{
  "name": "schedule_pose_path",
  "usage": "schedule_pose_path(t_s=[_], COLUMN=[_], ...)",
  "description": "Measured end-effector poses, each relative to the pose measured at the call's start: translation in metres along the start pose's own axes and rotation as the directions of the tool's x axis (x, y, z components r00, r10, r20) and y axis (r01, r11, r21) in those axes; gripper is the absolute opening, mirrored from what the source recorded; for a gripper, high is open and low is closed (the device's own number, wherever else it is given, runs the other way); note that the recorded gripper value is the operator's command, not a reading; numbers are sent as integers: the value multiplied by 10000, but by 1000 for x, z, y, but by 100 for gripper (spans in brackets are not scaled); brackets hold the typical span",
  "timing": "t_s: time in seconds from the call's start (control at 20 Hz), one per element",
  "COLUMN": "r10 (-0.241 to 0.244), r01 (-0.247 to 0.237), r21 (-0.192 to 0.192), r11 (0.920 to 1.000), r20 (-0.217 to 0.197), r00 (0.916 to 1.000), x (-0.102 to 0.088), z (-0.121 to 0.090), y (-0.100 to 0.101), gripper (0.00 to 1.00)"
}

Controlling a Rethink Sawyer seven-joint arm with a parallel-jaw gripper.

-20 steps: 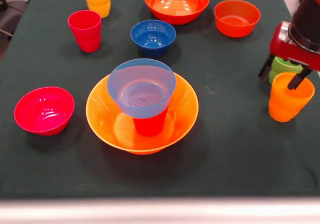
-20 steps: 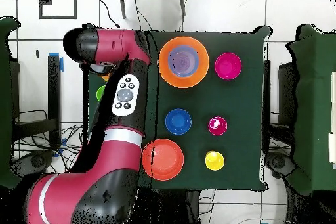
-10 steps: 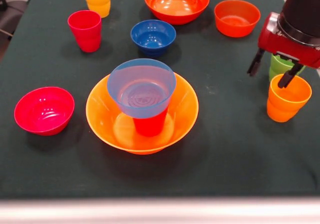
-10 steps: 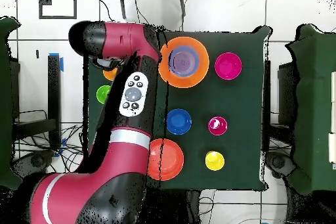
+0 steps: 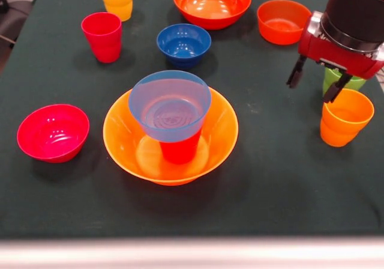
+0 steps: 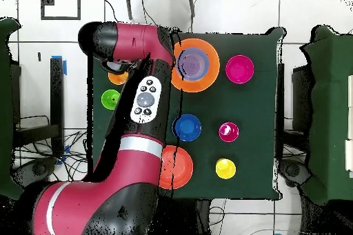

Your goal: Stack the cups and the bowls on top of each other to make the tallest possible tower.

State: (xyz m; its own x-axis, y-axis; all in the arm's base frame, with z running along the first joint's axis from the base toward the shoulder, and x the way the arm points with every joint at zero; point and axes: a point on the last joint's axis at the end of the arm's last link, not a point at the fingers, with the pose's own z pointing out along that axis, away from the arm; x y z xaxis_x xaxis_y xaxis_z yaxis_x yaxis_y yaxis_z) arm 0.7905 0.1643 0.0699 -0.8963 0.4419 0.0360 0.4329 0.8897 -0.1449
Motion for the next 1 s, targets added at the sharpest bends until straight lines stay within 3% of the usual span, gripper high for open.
schedule_pose_path(t_s=[0.5,1.0], r10=[91,126], r01=[-93,-120], r21=[-201,-1121], r11=[9998,9936], r20=[-138,51], r00=[9999,9999], x=[8,12], z=[-9,0], y=[-1,19], gripper=[100,100])
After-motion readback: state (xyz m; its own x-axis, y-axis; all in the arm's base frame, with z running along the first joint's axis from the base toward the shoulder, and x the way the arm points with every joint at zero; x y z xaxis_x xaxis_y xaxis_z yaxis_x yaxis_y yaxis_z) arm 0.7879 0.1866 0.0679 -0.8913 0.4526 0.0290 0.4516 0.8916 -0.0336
